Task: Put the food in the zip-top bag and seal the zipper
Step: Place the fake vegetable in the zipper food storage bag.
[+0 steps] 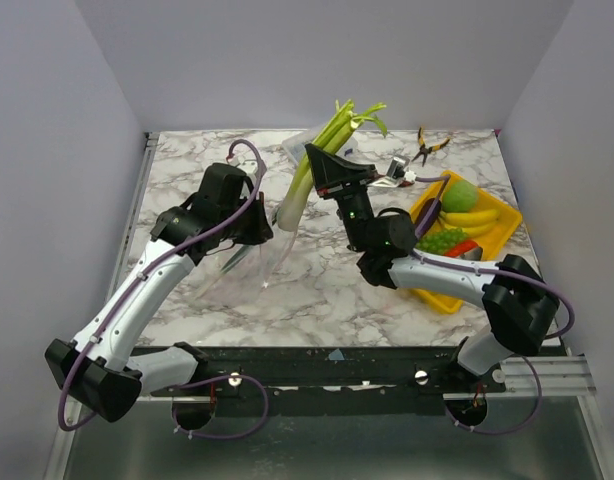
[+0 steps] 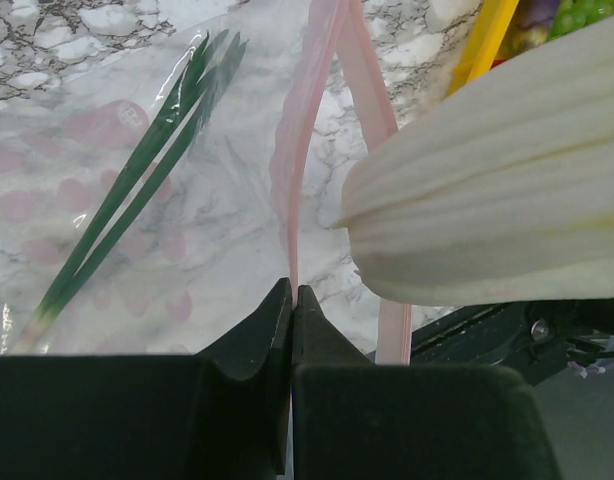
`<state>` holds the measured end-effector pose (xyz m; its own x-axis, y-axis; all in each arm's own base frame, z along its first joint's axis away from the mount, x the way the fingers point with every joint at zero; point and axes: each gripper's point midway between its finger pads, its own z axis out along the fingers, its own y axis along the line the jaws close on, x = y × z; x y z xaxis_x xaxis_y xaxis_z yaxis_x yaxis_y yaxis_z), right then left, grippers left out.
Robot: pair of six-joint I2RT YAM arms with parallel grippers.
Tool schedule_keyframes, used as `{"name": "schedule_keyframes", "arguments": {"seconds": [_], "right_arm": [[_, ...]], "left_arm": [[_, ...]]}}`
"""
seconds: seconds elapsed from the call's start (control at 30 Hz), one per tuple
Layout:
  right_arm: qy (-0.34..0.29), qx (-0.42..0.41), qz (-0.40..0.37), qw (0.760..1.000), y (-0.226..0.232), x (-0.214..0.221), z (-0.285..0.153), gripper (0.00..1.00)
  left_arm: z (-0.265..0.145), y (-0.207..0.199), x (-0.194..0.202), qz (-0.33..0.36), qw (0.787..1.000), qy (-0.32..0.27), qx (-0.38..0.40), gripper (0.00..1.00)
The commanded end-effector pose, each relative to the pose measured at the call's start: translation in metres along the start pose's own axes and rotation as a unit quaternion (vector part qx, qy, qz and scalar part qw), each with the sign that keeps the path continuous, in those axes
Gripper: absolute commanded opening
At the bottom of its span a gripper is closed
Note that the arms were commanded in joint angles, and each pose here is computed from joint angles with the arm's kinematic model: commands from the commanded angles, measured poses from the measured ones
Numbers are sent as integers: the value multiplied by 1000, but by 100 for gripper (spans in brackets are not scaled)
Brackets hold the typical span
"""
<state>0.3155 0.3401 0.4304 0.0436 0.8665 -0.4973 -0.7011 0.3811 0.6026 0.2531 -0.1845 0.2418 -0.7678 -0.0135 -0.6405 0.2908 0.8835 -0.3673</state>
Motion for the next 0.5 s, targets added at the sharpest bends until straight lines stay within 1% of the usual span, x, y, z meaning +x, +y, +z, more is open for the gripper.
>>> {"name": "schedule_keyframes", "arguments": {"seconds": [0.0, 0.23, 0.4, 0.47], "right_arm": [[-64, 18, 32, 997, -8, -19, -1, 0], [-48, 21, 55, 997, -9, -7, -24, 0], [6, 39, 73, 997, -11, 19, -36, 1], [29, 36, 74, 996, -12, 30, -40, 4]], "left_arm": [[-22, -20, -22, -14, 998, -38, 50, 0], [-31, -21, -36, -53, 994, -61, 78, 0], [-34, -23, -43, -64, 991, -66, 95, 0], [-36, -27, -44, -63, 990, -65, 108, 0]]}}
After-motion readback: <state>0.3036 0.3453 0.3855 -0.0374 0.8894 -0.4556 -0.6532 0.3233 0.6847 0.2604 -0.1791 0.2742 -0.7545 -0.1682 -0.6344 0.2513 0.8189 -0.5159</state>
